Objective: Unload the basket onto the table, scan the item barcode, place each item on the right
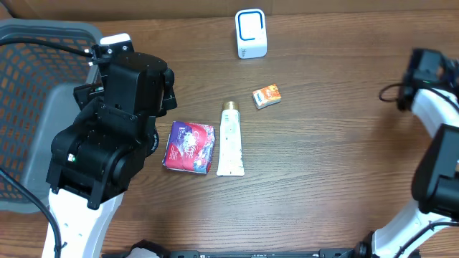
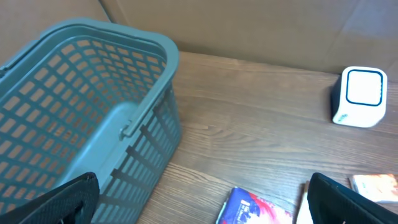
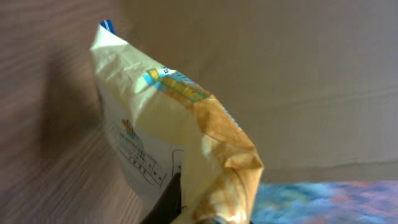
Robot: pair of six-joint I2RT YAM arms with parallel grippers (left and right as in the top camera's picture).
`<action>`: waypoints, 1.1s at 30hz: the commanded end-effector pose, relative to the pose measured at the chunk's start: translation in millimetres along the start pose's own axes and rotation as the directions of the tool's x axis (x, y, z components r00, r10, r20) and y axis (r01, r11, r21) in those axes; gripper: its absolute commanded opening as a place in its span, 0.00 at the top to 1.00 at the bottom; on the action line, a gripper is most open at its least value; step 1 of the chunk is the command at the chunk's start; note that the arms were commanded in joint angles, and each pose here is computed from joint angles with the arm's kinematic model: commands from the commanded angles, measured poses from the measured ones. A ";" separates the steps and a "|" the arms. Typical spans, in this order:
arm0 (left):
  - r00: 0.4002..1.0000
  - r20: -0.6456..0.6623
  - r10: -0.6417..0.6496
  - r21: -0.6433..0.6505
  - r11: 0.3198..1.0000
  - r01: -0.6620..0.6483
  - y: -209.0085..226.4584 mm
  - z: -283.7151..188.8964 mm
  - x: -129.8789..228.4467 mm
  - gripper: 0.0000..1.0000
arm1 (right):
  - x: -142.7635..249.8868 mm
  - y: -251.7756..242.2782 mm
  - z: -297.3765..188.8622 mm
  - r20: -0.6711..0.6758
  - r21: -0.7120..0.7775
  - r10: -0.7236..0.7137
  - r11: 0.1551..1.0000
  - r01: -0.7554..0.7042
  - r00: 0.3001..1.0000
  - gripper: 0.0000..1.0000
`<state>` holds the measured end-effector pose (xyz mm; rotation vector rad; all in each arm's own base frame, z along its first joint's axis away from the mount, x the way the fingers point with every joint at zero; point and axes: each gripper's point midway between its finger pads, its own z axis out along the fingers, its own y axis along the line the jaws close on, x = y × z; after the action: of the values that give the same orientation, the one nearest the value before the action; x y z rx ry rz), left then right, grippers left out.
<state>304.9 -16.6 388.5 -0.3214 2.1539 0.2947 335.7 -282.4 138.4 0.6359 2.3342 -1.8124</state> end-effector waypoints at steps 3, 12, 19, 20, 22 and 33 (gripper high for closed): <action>0.999 -0.012 -0.032 0.053 0.998 0.032 -7.8 -1.9 -1.1 0.00 | 36.3 54.4 30.3 -0.285 -0.400 0.269 0.839 -0.369 0.920 0.08; 0.997 -0.013 -0.079 0.061 0.995 0.080 -9.3 -2.0 -1.9 0.00 | -72.6 16.2 -114.2 -0.312 -0.893 0.279 0.240 -0.381 0.908 0.00; 0.996 -0.059 -0.072 0.120 0.990 0.078 -19.6 -3.3 6.3 0.00 | -79.0 18.9 -310.9 0.060 -0.961 0.164 -0.258 0.102 0.985 0.00; 0.996 -0.063 -0.068 0.118 0.990 0.075 -19.1 -3.2 7.4 0.00 | -65.4 29.2 -331.7 0.142 -0.952 0.128 -0.252 0.171 0.981 0.00; 0.996 -0.073 -0.051 0.109 0.992 0.059 -17.0 -3.2 10.8 0.00 | -41.0 49.2 -363.3 0.273 -0.939 0.067 -0.198 0.281 0.960 0.00; 0.993 -0.120 -0.009 0.077 0.997 0.019 -8.8 -3.8 24.3 0.00 | 27.1 144.7 -440.0 0.536 -0.826 -0.098 0.147 0.544 0.839 0.00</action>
<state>290.7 -31.1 364.9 -0.2975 2.2885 0.1899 426.9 192.6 150.9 -0.5314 2.6872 0.1361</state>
